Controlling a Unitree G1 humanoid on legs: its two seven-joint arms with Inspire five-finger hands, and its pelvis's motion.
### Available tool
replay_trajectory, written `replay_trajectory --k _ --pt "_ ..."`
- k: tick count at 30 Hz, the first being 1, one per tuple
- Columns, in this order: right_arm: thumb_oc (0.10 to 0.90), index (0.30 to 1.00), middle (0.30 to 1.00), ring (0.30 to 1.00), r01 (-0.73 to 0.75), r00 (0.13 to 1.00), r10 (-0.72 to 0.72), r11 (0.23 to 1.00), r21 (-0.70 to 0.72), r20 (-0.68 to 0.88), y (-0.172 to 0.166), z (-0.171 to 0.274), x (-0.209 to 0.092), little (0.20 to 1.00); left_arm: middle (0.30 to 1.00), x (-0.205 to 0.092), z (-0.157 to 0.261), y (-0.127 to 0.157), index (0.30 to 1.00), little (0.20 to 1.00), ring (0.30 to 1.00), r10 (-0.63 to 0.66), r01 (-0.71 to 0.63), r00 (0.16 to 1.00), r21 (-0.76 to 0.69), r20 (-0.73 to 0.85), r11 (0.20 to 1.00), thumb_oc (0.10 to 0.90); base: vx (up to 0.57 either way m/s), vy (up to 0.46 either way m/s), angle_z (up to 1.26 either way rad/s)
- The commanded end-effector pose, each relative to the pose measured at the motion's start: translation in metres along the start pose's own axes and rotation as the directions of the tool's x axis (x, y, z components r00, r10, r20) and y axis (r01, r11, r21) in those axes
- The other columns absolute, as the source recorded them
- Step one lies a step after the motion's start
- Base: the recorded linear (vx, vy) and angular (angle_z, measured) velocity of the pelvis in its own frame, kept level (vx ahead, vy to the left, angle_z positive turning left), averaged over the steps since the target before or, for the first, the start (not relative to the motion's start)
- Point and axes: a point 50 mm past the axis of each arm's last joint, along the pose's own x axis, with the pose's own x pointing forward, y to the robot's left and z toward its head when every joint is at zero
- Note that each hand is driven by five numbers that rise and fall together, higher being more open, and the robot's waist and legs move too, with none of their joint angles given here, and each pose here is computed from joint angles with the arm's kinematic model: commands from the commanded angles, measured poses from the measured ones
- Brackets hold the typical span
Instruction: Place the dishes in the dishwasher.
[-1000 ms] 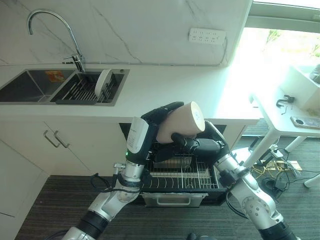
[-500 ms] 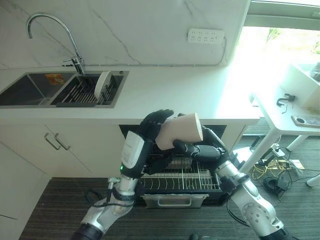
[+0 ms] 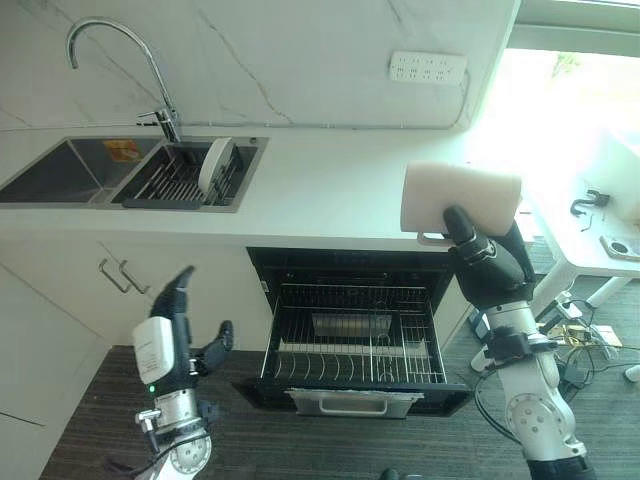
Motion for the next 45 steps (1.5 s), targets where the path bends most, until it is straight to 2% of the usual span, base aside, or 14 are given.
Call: replay_trajectory --k 1,2,4,5,6,7,13,14,19,30,37,39,45 --pt "0.400 0.300 0.300 0.300 -0.162 0.957 0.169 0.986 -0.049 0.236 0.031 0.040 0.018 0.300 0.900 0.051 0.032 0.019 0.900 0.900 0.900 0.074 -0.037 0.988 -0.256 0.136 0.966 0.800 0.00 0.000 0.00" --pt "0.400 0.300 0.300 0.300 -0.147 0.961 0.156 0.988 -0.058 0.229 0.027 0.040 0.017 0.300 0.900 0.059 0.035 0.024 0.900 0.900 0.900 0.072 -0.030 0.991 -0.336 0.111 0.942 0.800 0.00 0.000 0.00" --pt "0.400 0.300 0.300 0.300 -0.112 0.968 0.124 0.991 -0.068 0.216 0.022 0.039 0.016 0.300 0.900 0.073 0.047 0.026 0.900 0.900 0.900 -0.060 0.107 0.991 -0.461 0.116 0.881 0.800 0.00 0.000 0.00" --pt "0.400 0.300 0.300 0.300 -0.103 0.970 0.116 0.992 -0.074 0.213 0.021 0.040 0.015 0.300 0.900 0.075 0.055 0.024 0.900 0.900 0.900 -0.149 0.204 0.977 -0.466 0.152 0.861 0.800 -0.08 0.008 0.01" --pt "0.400 0.300 0.300 0.300 -0.100 0.970 0.117 0.991 -0.091 0.212 0.020 0.045 0.013 0.300 0.900 0.078 0.075 0.015 0.900 0.900 0.900 -0.377 0.438 0.899 -0.437 0.222 0.786 0.800 -0.09 0.007 0.04" --pt "0.400 0.300 0.300 0.300 -0.101 0.970 0.120 0.990 -0.097 0.212 0.021 0.046 0.013 0.300 0.900 0.078 0.082 0.012 0.900 0.900 0.900 -0.437 0.502 0.865 -0.416 0.247 0.758 0.800 -0.09 0.003 0.03" --pt "0.400 0.300 0.300 0.300 -0.105 0.971 0.126 0.988 -0.109 0.204 0.022 0.046 0.015 0.300 0.900 0.082 0.097 0.005 0.900 0.900 0.900 -0.591 0.655 0.755 -0.313 0.283 0.688 0.800 -0.02 0.000 -0.03" --pt "0.400 0.300 0.300 0.300 -0.107 0.971 0.127 0.988 -0.109 0.201 0.022 0.046 0.016 0.300 0.900 0.083 0.098 0.002 0.900 0.900 0.900 -0.631 0.690 0.723 -0.251 0.281 0.679 0.800 0.00 0.000 0.00" --pt "0.400 0.300 0.300 0.300 -0.115 0.973 0.134 0.987 -0.111 0.189 0.022 0.045 0.019 0.300 0.900 0.089 0.097 -0.008 0.900 0.900 0.900 -0.741 0.769 0.637 -0.115 0.214 0.628 0.800 -0.01 -0.001 0.00" --pt "0.400 0.300 0.300 0.300 -0.144 0.975 0.158 0.985 -0.096 0.157 0.024 0.036 0.024 0.300 0.900 0.097 0.087 -0.041 0.900 0.900 0.900 -0.819 0.821 0.570 -0.023 0.070 0.570 0.800 0.00 -0.001 -0.03" --pt "0.400 0.300 0.300 0.300 -0.153 0.977 0.163 0.985 -0.080 0.141 0.025 0.032 0.026 0.300 0.900 0.103 0.084 -0.054 0.900 0.900 0.900 -0.745 0.746 0.664 0.011 0.055 0.666 0.800 0.01 -0.009 -0.07" --pt "0.400 0.300 0.300 0.300 -0.159 0.977 0.167 0.985 -0.068 0.133 0.025 0.028 0.026 0.300 0.900 0.095 0.075 -0.068 0.900 0.900 0.900 -0.721 0.720 0.693 0.050 0.015 0.692 0.800 0.01 -0.010 -0.02" --pt "0.400 0.300 0.300 0.300 -0.168 0.978 0.173 0.984 -0.057 0.117 0.027 0.025 0.027 0.300 0.900 0.070 0.052 -0.090 0.900 0.900 0.900 -0.721 0.723 0.690 0.118 -0.066 0.681 0.800 0.00 -0.001 -0.01"
